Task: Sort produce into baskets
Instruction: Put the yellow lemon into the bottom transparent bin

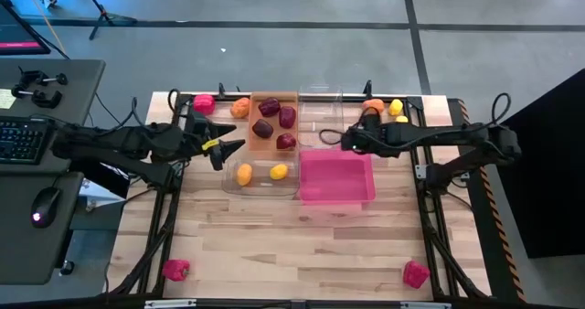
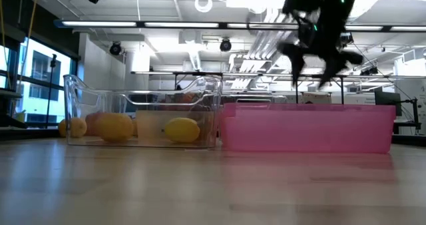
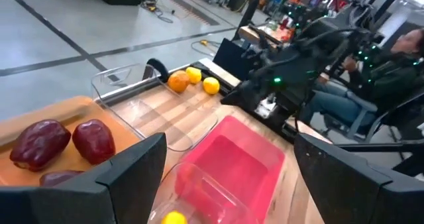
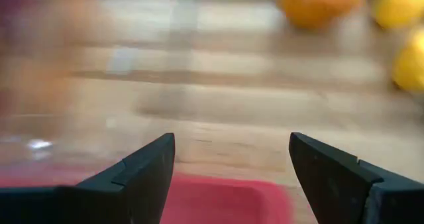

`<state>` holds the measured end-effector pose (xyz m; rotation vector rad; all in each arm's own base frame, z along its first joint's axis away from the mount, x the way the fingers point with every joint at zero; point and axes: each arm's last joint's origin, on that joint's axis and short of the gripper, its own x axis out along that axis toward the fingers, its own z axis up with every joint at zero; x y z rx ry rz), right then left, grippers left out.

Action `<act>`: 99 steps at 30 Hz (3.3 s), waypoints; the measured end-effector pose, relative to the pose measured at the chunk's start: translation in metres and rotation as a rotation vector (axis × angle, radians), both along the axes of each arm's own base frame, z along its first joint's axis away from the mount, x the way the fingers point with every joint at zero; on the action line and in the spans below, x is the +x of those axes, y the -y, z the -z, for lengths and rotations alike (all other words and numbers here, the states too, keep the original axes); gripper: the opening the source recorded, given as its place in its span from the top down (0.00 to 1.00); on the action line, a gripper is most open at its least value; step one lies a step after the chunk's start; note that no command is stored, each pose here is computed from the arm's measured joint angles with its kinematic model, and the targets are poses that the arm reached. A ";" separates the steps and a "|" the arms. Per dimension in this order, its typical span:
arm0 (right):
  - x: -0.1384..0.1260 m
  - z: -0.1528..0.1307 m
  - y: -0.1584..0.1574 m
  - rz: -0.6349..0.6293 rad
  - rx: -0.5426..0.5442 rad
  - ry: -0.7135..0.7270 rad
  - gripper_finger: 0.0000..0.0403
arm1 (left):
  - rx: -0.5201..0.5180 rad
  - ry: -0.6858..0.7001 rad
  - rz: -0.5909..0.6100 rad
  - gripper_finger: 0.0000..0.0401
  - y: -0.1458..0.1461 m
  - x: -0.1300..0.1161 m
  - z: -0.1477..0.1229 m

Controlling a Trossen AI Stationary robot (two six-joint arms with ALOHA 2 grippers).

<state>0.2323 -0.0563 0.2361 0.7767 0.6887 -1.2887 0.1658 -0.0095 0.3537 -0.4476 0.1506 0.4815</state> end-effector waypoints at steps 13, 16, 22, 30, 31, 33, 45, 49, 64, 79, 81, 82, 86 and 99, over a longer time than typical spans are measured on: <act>-0.073 0.053 0.083 0.456 0.020 -0.178 0.29 | -0.072 0.061 -0.223 0.20 -0.045 0.027 0.005; -0.081 0.053 0.091 0.490 -0.001 -0.212 0.29 | -0.081 0.091 -0.227 0.20 -0.056 0.031 0.004; -0.092 0.057 0.103 0.568 -0.018 -0.253 0.29 | -0.081 0.067 -0.311 0.20 -0.078 0.034 0.010; -0.091 0.078 0.121 0.602 0.000 -0.306 0.29 | -0.091 0.035 -0.182 0.20 -0.103 0.034 0.014; -0.091 0.080 0.122 0.603 0.000 -0.313 0.29 | -0.091 0.033 -0.174 0.20 -0.105 0.033 0.014; -0.092 0.085 0.125 0.606 0.024 -0.315 0.29 | -0.094 0.032 -0.161 0.20 -0.107 0.032 0.014; -0.086 0.118 0.133 0.513 0.111 -0.450 0.29 | -0.073 0.006 -0.124 0.20 -0.110 0.030 0.015; -0.086 0.118 0.133 0.494 0.106 -0.462 0.30 | -0.073 0.006 -0.124 0.20 -0.110 0.030 0.015; -0.075 0.084 0.099 0.294 0.122 -0.446 0.71 | -0.037 0.042 -0.147 0.20 -0.111 0.023 0.008; 0.008 -0.023 0.033 -0.489 -0.217 0.574 0.67 | 0.065 0.136 -0.260 0.20 -0.128 0.013 -0.005; 0.029 -0.017 0.023 -0.593 -0.221 0.639 0.66 | 0.066 0.140 -0.260 0.20 -0.128 0.013 -0.006; 0.039 -0.012 0.017 -0.634 -0.217 0.663 0.66 | 0.061 0.143 -0.261 0.20 -0.128 0.013 -0.006; 0.075 0.014 -0.004 -0.768 -0.175 0.761 0.63 | 0.031 0.159 -0.250 0.20 -0.128 0.013 -0.006; 0.154 0.024 -0.016 -0.994 -0.050 0.687 0.55 | 0.008 0.159 -0.228 0.20 -0.127 0.013 -0.005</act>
